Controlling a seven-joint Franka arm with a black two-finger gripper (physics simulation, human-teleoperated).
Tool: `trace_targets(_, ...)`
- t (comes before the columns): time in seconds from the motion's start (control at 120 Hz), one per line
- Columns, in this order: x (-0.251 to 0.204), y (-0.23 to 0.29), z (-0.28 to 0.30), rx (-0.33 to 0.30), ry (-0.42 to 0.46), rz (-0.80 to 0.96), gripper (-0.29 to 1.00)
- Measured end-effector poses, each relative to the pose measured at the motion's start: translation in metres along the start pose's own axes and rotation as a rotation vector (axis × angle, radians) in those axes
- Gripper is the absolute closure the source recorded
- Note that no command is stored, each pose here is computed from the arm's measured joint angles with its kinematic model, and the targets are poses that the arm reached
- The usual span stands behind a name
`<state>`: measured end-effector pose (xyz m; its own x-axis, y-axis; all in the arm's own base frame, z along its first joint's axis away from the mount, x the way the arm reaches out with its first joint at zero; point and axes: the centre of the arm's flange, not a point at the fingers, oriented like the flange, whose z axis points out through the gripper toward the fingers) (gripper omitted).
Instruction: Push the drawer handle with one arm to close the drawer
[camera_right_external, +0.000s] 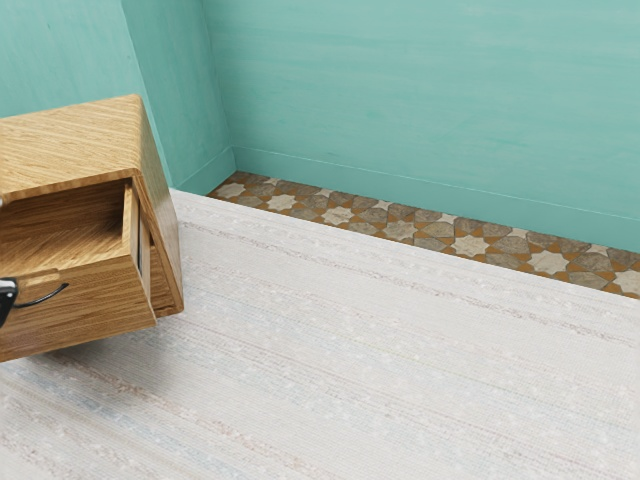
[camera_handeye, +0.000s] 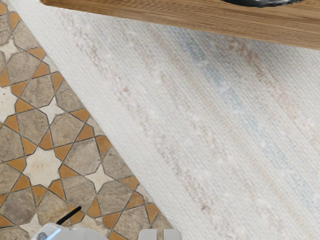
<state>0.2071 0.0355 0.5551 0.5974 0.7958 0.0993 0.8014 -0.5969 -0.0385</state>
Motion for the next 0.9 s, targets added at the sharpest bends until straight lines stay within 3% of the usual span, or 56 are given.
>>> trace_targets(0.283,0.042,-0.011,0.019,0.027,0.015,0.038,0.78)
trace_targets(0.9,0.077,0.015,0.041,-0.007,0.059,0.133,0.79)
